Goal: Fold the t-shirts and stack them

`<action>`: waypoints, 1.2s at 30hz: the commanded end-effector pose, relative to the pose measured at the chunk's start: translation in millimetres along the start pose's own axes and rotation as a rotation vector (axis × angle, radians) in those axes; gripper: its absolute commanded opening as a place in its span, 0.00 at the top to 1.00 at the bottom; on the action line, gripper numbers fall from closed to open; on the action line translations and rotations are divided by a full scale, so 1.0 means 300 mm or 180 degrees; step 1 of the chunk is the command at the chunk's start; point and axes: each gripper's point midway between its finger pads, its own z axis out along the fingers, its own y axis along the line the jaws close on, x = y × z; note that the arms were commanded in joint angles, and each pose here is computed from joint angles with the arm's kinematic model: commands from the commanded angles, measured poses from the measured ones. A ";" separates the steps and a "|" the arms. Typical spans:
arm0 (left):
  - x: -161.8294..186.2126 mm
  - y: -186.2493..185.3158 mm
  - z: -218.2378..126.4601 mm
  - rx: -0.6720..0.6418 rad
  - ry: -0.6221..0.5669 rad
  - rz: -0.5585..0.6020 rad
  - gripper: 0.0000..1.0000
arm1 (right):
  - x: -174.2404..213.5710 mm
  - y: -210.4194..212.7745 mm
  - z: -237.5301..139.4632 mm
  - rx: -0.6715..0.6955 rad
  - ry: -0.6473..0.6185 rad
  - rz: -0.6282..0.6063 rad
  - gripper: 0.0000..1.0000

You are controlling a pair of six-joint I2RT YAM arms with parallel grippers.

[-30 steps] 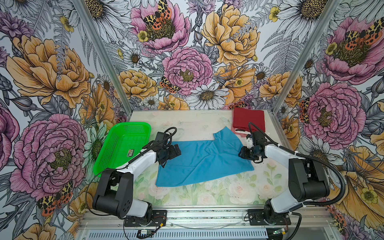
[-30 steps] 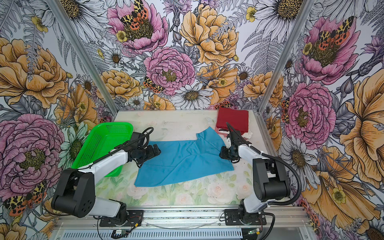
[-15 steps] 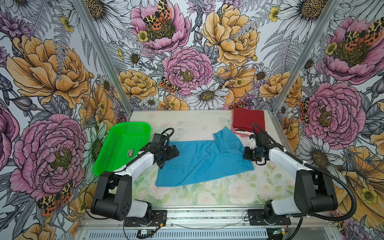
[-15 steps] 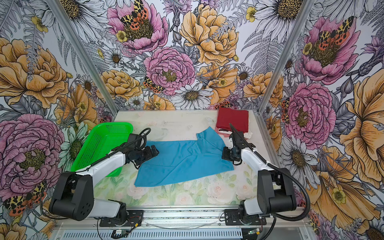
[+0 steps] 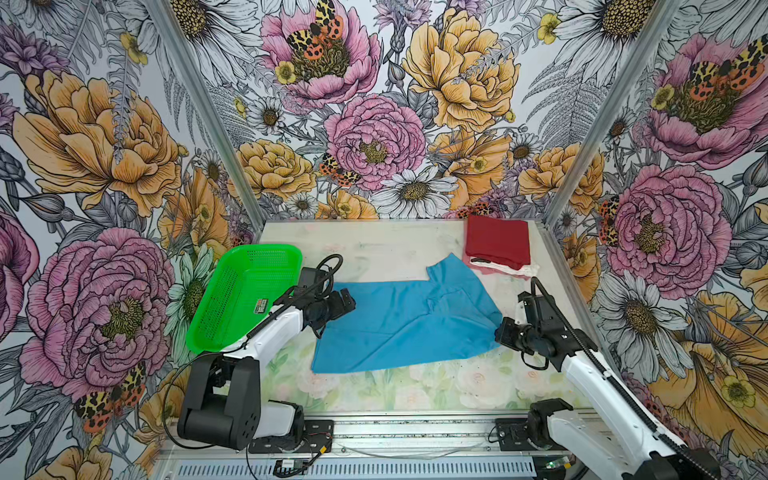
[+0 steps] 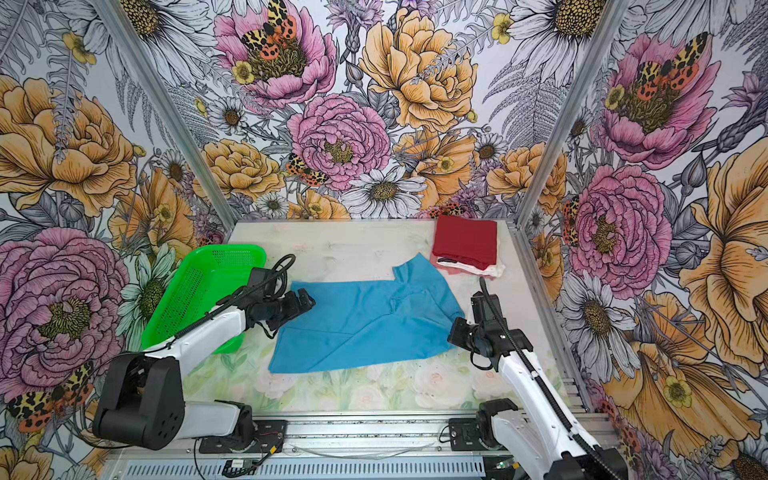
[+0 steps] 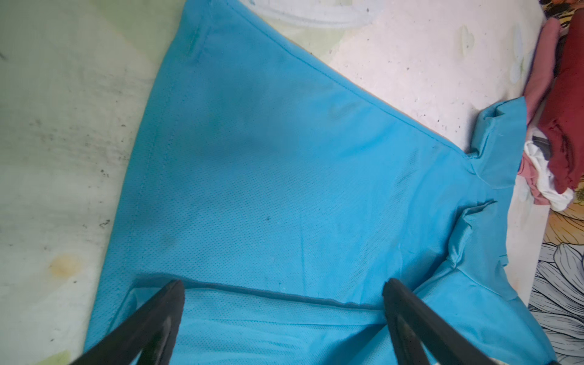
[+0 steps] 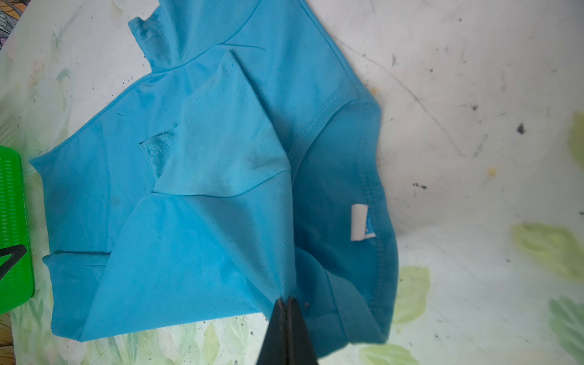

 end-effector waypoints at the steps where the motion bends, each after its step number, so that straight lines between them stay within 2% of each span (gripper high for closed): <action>1: -0.006 -0.019 -0.011 0.0131 -0.0055 0.0084 0.01 | 0.011 -0.072 -0.004 0.0300 -0.0149 0.0312 0.98; 4: -0.005 -0.017 -0.012 0.0127 -0.0058 0.0086 0.01 | -0.024 -0.092 -0.029 0.0428 -0.0327 0.0305 0.98; 8: -0.011 -0.016 -0.012 0.0125 -0.0066 0.0069 0.01 | -0.044 -0.091 -0.051 0.0499 -0.0360 0.0316 0.98; 15: -0.012 -0.008 0.002 0.0096 -0.0039 0.0047 0.01 | 0.015 -0.130 -0.075 0.0576 -0.0496 0.0575 1.00; 16: -0.011 -0.006 0.005 0.0091 -0.0029 0.0043 0.01 | 0.021 -0.133 -0.077 0.0573 -0.0512 0.0592 0.96; 19: -0.012 -0.008 0.007 0.0097 -0.0025 0.0044 0.01 | 0.031 -0.148 -0.094 0.0610 -0.0575 0.0639 0.64; 22: -0.011 -0.008 0.007 0.0100 -0.0019 0.0041 0.01 | 0.011 -0.133 -0.113 0.0568 -0.0643 0.0632 0.38; 24: -0.008 -0.007 0.010 0.0095 -0.0008 0.0030 0.01 | -0.010 -0.112 -0.120 0.0545 -0.0641 0.0546 0.29; 29: 0.039 -0.002 0.054 0.0015 0.0154 0.0088 0.01 | -0.062 0.014 -0.061 0.0260 -0.0274 0.0087 0.23; 32: 0.063 0.040 0.081 -0.0162 0.0222 0.0010 0.01 | -0.095 0.055 -0.005 0.0271 -0.0111 -0.0208 0.23; 36: 0.060 0.070 0.067 -0.0295 0.0100 -0.0044 0.02 | -0.144 0.081 0.081 0.0356 0.0107 -0.0559 0.22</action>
